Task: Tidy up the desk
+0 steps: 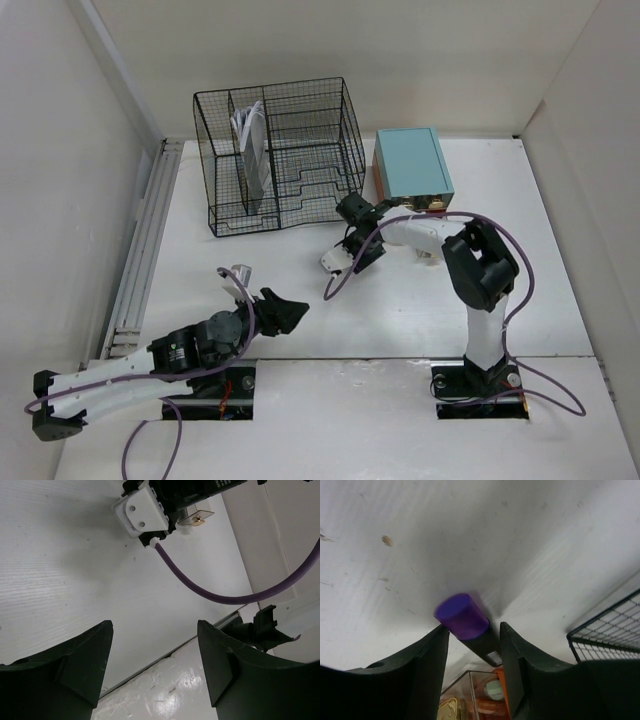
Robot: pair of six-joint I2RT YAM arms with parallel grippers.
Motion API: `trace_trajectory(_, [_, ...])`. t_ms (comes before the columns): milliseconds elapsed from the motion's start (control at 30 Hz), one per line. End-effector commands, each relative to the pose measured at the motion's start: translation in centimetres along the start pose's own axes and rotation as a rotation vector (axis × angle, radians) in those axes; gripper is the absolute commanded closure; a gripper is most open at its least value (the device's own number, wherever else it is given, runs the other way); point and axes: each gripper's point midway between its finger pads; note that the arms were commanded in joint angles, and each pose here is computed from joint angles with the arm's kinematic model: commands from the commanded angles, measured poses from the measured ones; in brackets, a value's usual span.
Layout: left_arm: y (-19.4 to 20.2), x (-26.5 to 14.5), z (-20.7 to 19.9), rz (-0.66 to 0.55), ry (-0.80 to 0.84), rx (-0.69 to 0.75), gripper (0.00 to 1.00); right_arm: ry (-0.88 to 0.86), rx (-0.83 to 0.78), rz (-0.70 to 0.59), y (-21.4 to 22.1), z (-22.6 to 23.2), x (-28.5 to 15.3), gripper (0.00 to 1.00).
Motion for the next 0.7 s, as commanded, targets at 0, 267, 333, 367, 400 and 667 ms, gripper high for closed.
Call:
trace_trajectory(0, [-0.8, -0.2, -0.4, -0.028, 0.009, -0.013, 0.35, -0.074, -0.069, -0.018, -1.5, 0.5, -0.5, 0.5])
trace_trajectory(267, [-1.1, -0.8, -0.4, -0.038, 0.025, -0.024, 0.35, -0.209, -0.064, -0.109, -3.8, 3.6, 0.4, 0.74])
trace_trajectory(333, [-1.5, -1.0, -0.7, -0.05, 0.043, -0.037, 0.35, -0.212, -0.012, -0.127, -4.2, 3.8, 0.4, 0.88])
trace_trajectory(367, [-1.5, -1.0, -0.7, -0.05, 0.044, -0.046, 0.35, -0.214, 0.014, -0.14, -4.4, 3.9, 0.4, 0.9])
trace_trajectory(400, [-1.7, -1.1, -0.8, -0.054, 0.05, -0.051, 0.35, -0.181, 0.05, -0.173, -5.1, 3.2, 0.3, 0.9])
trace_trajectory(667, [-1.5, -1.2, -0.9, -0.046, 0.055, -0.051, 0.35, 0.116, 0.3, -0.547, -9.8, -2.0, -8.4, 0.93])
Point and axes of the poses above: each gripper's point midway between its finger pads, its own x axis out along the fingers, its own z axis along the line the jaws close on, y = z × x, and after that the axes turned 2 degrees about -x, right-handed
